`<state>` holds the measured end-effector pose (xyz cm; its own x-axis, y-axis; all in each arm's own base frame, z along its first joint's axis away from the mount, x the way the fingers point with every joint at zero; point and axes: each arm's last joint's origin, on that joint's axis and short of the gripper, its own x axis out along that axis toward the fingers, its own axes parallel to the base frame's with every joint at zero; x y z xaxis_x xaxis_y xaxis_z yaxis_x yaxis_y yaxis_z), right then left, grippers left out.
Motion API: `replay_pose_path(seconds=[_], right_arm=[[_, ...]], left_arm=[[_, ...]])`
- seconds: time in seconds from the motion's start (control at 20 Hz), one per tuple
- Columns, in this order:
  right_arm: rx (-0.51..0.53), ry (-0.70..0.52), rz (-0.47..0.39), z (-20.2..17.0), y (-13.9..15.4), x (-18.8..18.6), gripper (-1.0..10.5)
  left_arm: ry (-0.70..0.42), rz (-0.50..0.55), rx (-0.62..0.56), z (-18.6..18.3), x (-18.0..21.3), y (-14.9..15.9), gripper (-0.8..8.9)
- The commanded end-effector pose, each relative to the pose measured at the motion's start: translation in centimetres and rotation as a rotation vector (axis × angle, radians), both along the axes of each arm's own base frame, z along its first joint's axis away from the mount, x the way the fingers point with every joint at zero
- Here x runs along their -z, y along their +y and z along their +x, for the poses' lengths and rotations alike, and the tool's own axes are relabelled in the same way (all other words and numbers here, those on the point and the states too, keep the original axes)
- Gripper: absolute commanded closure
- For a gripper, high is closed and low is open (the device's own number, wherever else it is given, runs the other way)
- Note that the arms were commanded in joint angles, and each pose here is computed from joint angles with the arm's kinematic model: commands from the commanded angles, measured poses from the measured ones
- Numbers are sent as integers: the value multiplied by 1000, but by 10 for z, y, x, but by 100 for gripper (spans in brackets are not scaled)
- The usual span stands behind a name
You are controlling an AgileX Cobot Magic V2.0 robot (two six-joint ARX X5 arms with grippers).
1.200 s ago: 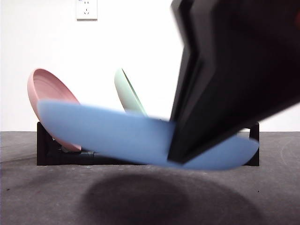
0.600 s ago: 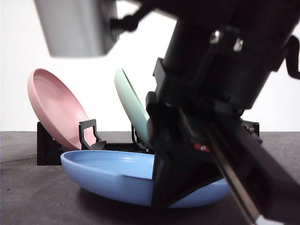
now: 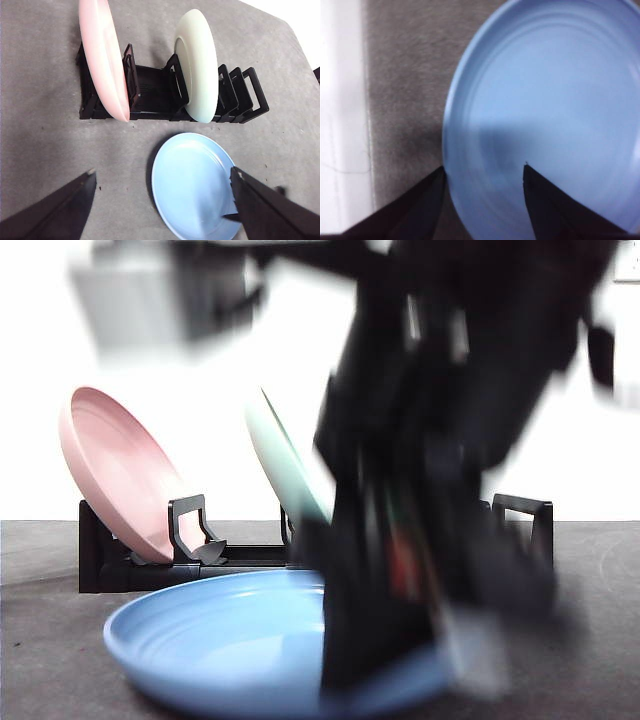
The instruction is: Place the plate
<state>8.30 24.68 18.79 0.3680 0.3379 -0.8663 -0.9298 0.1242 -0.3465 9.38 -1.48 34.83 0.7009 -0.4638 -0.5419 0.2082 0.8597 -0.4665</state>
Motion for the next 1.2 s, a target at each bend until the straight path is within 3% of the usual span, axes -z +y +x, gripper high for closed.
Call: replay_pose_path(seconds=[0.05,0.3,0.45,0.65,0.9,1.0,1.2], right_arm=[[119,12,153,3,1,-44,696],[437,120,529,30,-52,-104,696],[592,80,662,41,-92,-127,696],[793,24,705,43,-140,-138,696],[1058,74,654,33,-179,-133,696],[1105,94,655,29,-187,-133,696],[1123,101,735,19,-198,-138,696]], left_arm=[[-42,7,6,1,-7,0,385],[-60,1,2,7,-9,0,415],[-32,2,2,19,-6,-1,413],[-36,27,-28,50,-6,-1,409],[23,193,-99,101,-17,-6,409],[47,250,-113,123,-25,-12,409],[86,358,-116,159,-34,-28,409]])
